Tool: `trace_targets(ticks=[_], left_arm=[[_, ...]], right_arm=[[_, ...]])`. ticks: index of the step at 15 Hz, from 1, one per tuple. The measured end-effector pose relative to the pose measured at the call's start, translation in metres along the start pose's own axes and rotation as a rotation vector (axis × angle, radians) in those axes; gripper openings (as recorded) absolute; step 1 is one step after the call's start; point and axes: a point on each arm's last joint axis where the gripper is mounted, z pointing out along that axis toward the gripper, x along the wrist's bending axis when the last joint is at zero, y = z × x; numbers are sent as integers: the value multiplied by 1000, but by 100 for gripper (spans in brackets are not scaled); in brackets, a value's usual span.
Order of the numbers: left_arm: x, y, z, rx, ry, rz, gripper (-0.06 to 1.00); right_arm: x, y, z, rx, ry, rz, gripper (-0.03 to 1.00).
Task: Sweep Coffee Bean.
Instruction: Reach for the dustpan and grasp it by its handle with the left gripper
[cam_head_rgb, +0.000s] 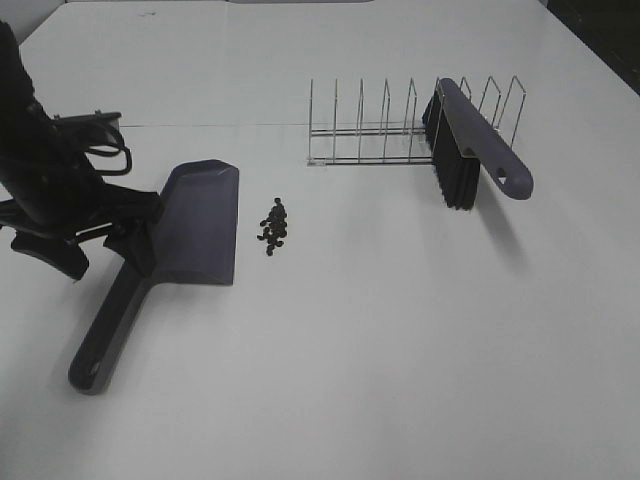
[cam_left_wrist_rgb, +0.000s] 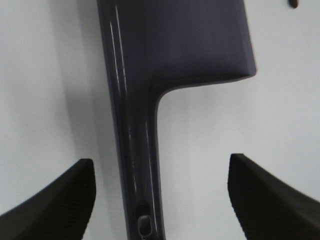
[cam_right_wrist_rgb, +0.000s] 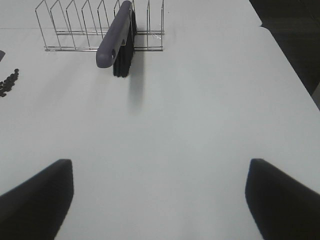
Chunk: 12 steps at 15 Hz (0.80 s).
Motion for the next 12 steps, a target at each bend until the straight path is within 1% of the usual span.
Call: trace_targets(ticks=[2,3,6,8,9,10,11,12], left_arm=[[-2,-2,19,53,48,14,72],[-4,-2,27,67,57,20,72],[-5,0,48,79,67,17,72],[-4,2,54,76,72,16,71],[-3,3,55,70,76,2,65],[-3,4,56,68,77,-1,61],[-3,4,56,64,77,-2,51],[-3,4,56,63,77,-2,37]], right_arm=[[0,0,0,0,0,0,83],[0,0,0,0,0,0,83],[0,0,0,0,0,0,83],[0,0,0,0,0,0,83],[0,0,0,0,0,0,83],[0,0,0,0,0,0,83],[0,0,0,0,0,0,83],[0,0,0,0,0,0,83]])
